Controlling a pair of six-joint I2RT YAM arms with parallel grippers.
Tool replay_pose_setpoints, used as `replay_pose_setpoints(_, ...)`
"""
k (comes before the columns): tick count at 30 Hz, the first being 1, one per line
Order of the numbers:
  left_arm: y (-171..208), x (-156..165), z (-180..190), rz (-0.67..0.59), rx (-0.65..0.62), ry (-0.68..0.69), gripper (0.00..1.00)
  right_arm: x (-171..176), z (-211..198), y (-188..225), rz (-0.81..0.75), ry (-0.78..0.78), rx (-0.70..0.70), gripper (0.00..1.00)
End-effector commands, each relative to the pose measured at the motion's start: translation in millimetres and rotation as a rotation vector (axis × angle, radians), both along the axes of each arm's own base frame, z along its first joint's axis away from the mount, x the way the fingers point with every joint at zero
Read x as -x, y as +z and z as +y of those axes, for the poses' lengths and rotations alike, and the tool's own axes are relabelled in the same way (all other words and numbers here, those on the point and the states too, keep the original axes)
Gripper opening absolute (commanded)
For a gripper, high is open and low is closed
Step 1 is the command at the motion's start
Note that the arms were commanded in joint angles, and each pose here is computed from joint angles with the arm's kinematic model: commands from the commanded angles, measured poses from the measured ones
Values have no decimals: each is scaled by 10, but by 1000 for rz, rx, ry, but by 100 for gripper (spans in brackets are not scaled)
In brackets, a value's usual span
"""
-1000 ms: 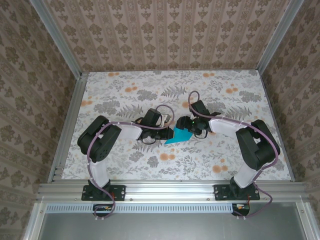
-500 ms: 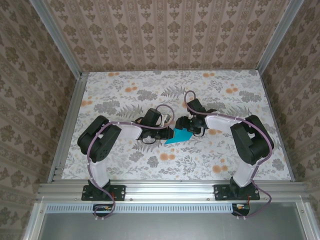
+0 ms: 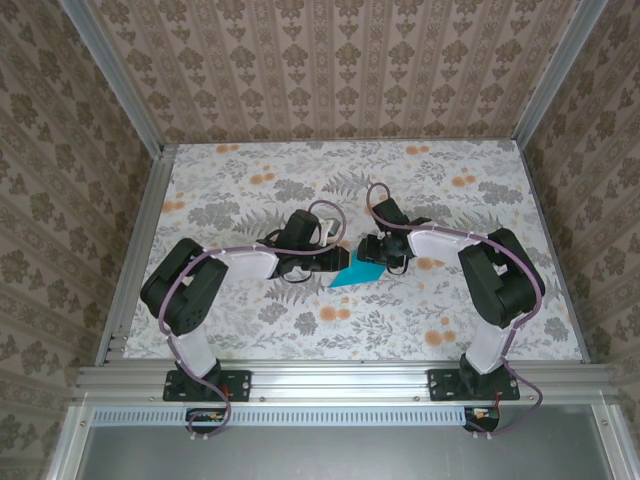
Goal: Fold a paper plane with a square sheet of paper (pick it up from the middle)
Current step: Fourth fold the wing at the center of the table.
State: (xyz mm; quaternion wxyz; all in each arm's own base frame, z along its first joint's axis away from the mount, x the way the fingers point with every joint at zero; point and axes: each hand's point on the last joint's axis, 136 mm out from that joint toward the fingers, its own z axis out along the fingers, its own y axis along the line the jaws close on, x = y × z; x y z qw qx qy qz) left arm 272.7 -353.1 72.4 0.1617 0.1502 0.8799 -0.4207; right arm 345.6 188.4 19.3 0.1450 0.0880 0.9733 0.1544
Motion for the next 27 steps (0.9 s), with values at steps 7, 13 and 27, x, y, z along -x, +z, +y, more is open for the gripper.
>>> replay_pose_setpoints(7,31,-22,63,36,9,63,24,253,-241,-364,94,-46,97,47)
replay_pose_setpoints(13,-3,6,2,69,35,50,22,295,-269,-403,121,-58,111,43)
replay_pose_setpoints(27,-155,69,-157,114,-3,4,21,354,-329,-447,145,-70,138,39)
